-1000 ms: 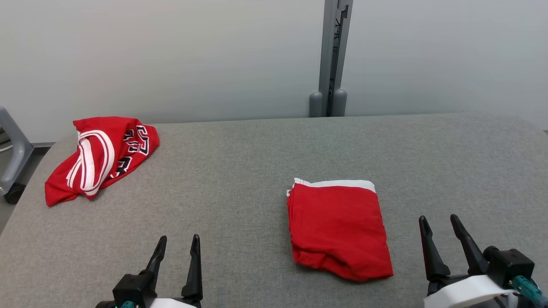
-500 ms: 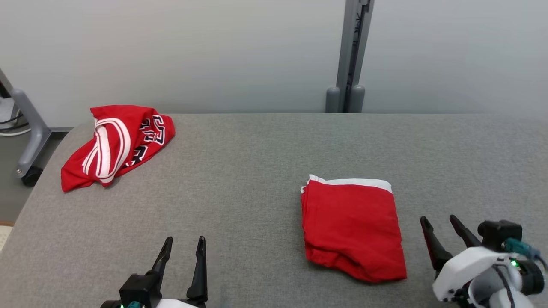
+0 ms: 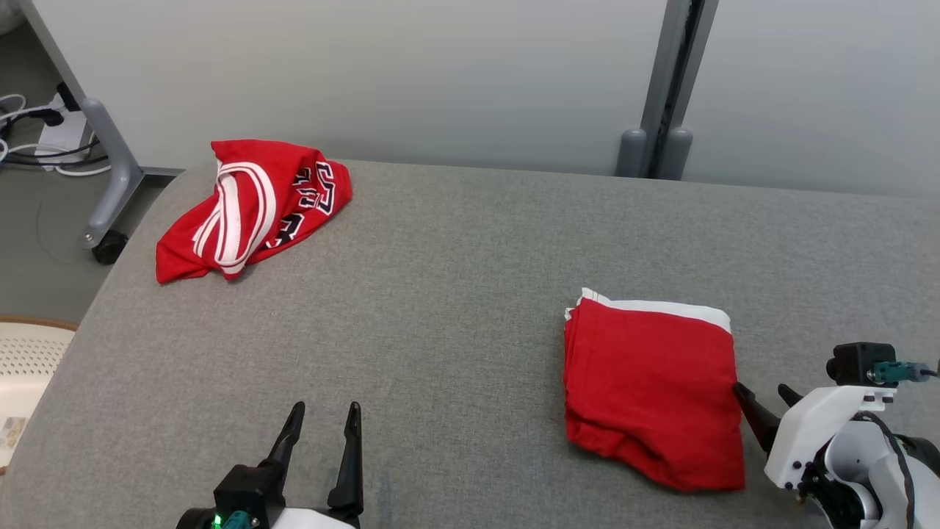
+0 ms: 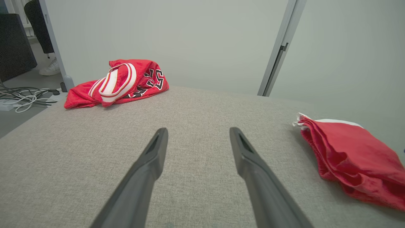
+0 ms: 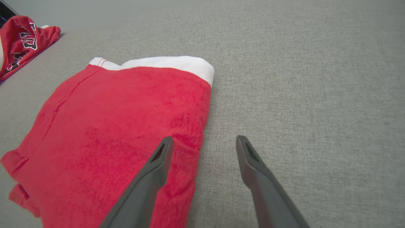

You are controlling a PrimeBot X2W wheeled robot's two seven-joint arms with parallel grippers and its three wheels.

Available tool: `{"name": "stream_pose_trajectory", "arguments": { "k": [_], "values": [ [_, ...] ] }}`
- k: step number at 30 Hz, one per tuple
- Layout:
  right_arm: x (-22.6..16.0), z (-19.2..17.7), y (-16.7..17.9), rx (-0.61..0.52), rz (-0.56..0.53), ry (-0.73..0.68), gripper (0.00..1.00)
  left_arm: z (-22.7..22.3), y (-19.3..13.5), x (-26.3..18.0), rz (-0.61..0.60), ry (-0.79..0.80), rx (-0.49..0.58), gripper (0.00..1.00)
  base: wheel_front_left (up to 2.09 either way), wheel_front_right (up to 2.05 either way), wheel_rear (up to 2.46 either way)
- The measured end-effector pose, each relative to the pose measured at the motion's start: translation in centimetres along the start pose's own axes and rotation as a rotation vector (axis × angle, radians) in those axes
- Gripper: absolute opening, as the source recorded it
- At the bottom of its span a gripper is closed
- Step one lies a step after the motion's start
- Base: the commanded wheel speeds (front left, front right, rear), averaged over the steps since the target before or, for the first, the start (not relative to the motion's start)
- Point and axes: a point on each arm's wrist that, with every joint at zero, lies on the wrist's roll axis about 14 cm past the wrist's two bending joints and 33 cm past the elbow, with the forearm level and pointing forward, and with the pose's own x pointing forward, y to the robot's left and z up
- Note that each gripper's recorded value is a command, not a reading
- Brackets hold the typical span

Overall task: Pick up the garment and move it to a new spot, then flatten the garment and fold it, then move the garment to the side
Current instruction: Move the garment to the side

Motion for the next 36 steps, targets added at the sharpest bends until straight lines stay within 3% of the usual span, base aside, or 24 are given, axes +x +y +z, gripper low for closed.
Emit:
{"name": "stream_pose_trajectory", "arguments": {
  "k": [12,14,15,16,17,19,20,21,30,36],
  "values": [
    [3.3,-2.3,1.4,0.051,0.051,0.171,1.00,-0.1,1.4,0.8,0.042,0.009,0.011,1.00,0.00,0.00,0.00],
    [3.6,-2.3,1.5,0.053,0.058,0.180,0.92,-0.2,1.5,0.8,0.047,0.013,0.012,1.00,0.00,0.00,0.00],
    [3.7,-2.4,1.6,0.052,0.061,0.185,0.84,-0.2,1.6,0.8,0.049,0.015,0.013,1.00,0.00,0.00,0.00],
    [3.8,-2.4,1.7,0.050,0.064,0.188,0.59,-0.3,1.6,0.8,0.051,0.016,0.013,1.00,0.00,0.00,0.00],
    [3.9,-2.4,1.8,0.049,0.067,0.190,0.59,-0.2,1.6,0.9,0.051,0.016,0.013,1.00,0.00,0.00,0.00],
    [3.9,-2.5,2.0,0.047,0.075,0.192,0.36,-0.2,1.6,1.0,0.049,0.014,0.015,1.00,0.00,0.00,0.00],
    [3.9,-2.6,2.1,0.045,0.079,0.194,0.22,-0.2,1.5,1.1,0.047,0.014,0.016,1.00,0.00,0.00,0.00],
    [3.9,-2.6,2.1,0.042,0.081,0.195,0.00,-0.1,1.4,1.2,0.043,0.013,0.017,1.00,0.00,0.00,0.00],
    [3.4,-0.4,-0.1,-0.008,0.048,0.120,0.00,0.0,-0.4,2.5,-0.019,0.009,0.021,1.00,0.00,0.00,0.00],
    [1.5,1.2,-4.7,-0.014,-0.048,0.054,0.00,-0.7,-3.8,4.1,-0.129,0.028,0.026,1.00,0.00,0.00,0.00]
  ]
}}
